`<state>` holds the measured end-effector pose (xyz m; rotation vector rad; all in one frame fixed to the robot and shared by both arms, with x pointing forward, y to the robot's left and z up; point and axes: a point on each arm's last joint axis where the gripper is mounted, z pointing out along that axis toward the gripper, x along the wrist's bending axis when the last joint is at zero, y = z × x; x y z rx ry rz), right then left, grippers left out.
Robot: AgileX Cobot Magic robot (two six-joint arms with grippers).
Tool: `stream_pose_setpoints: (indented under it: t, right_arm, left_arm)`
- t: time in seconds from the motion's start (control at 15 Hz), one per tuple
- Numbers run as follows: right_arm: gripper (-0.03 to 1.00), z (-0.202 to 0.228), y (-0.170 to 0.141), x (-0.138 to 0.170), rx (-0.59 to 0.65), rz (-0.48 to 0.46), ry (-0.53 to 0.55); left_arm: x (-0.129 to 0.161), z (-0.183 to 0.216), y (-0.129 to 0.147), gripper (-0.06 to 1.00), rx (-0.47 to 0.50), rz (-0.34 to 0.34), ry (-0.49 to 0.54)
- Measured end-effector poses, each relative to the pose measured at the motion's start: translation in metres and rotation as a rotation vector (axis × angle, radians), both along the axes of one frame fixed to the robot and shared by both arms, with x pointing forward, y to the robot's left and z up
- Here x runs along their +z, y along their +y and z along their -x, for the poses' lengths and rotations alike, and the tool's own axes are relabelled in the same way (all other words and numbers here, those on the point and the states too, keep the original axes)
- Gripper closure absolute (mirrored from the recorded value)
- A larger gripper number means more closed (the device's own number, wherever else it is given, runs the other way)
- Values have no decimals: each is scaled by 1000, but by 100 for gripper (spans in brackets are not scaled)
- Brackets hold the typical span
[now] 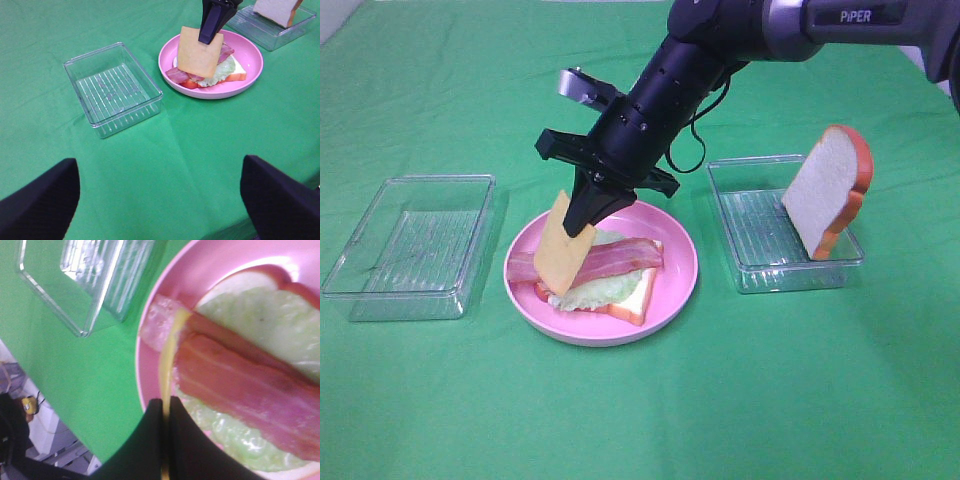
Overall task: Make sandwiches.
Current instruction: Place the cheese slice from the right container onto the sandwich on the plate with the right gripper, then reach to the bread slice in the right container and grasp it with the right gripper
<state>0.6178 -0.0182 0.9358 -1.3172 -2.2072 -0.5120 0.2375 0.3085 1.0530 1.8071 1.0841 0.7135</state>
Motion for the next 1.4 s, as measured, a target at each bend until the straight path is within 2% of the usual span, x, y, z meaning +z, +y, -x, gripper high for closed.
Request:
stream_pose_setpoints:
  t: [0.27, 0.4, 0.47, 0.67, 0.73, 0.93, 1.13, 1.2, 1.27, 1.4]
  right_arm:
    - [95, -3, -5, -5, -27, 80, -29]
    - [79, -5, -8, -7, -41, 112, -36]
    - [74, -5, -8, -7, -46, 123, -39]
    - [46, -7, -14, -10, -64, 199, -58]
    - [35, -8, -19, -13, -82, 262, -61]
    - [32, -9, -30, 0, -93, 362, -114]
    - [31, -14, -52, 36, -140, 436, -222]
    - [30, -24, -85, 61, -227, 492, -280]
    - [28, -29, -104, 72, -265, 511, -292]
    - [24, -32, -125, 87, -313, 524, -314]
  left_arm:
    - [0, 0, 0, 12, 0, 0, 0]
    - [0, 0, 0, 12, 0, 0, 0]
    - [0, 0, 0, 12, 0, 0, 0]
    - [0, 0, 0, 12, 0, 0, 0]
    - [0, 0, 0, 12, 0, 0, 0]
    - [0, 0, 0, 12, 0, 0, 0]
    - [0, 0, 0, 12, 0, 0, 0]
    - [0, 0, 0, 12, 0, 0, 0]
    - [0, 0, 0, 12, 0, 0, 0]
    - [0, 0, 0, 12, 0, 0, 0]
